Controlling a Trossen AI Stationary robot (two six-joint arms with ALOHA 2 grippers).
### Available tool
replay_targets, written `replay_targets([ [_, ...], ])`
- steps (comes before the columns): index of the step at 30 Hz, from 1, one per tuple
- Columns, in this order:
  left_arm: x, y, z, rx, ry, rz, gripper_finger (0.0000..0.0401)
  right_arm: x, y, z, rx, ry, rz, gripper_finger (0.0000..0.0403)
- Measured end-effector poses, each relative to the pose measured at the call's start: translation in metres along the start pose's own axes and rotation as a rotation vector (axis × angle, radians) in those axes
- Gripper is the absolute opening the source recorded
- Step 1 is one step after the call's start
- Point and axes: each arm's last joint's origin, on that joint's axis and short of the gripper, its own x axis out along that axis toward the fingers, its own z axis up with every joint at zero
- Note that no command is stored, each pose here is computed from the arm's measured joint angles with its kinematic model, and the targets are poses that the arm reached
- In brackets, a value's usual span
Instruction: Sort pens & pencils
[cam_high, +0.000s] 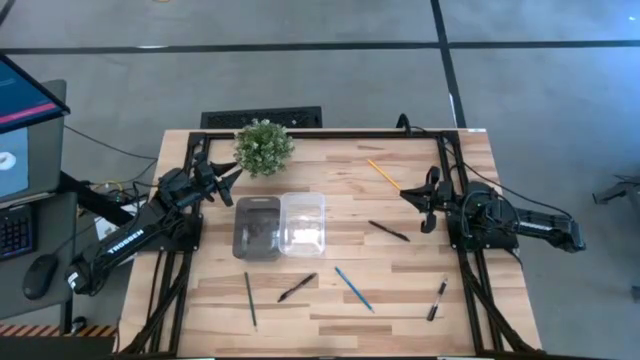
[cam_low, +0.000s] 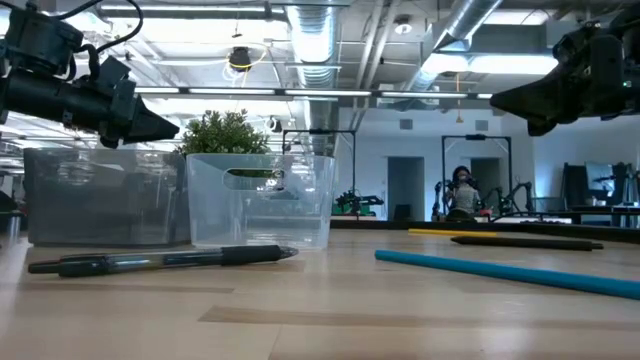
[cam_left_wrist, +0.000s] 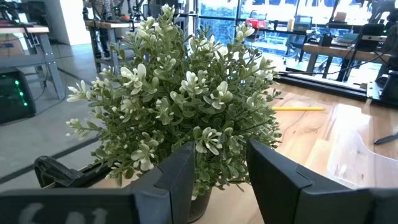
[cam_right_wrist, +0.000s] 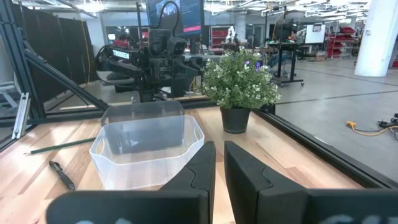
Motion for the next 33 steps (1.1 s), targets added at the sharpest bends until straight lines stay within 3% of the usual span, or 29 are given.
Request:
replay_targets([
  [30,0.0000,0.0000,0.0001,0.000,0.000,0.000,0.0135,0.0000,0.0000,0.0000,0.000,0.000,0.000,0.0056],
  [33,0.0000,0.0000,-0.0001,0.000,0.000,0.000,0.0135,0.0000,-0.0013,0.0000,-0.156,0.002,-0.026,0.0056],
])
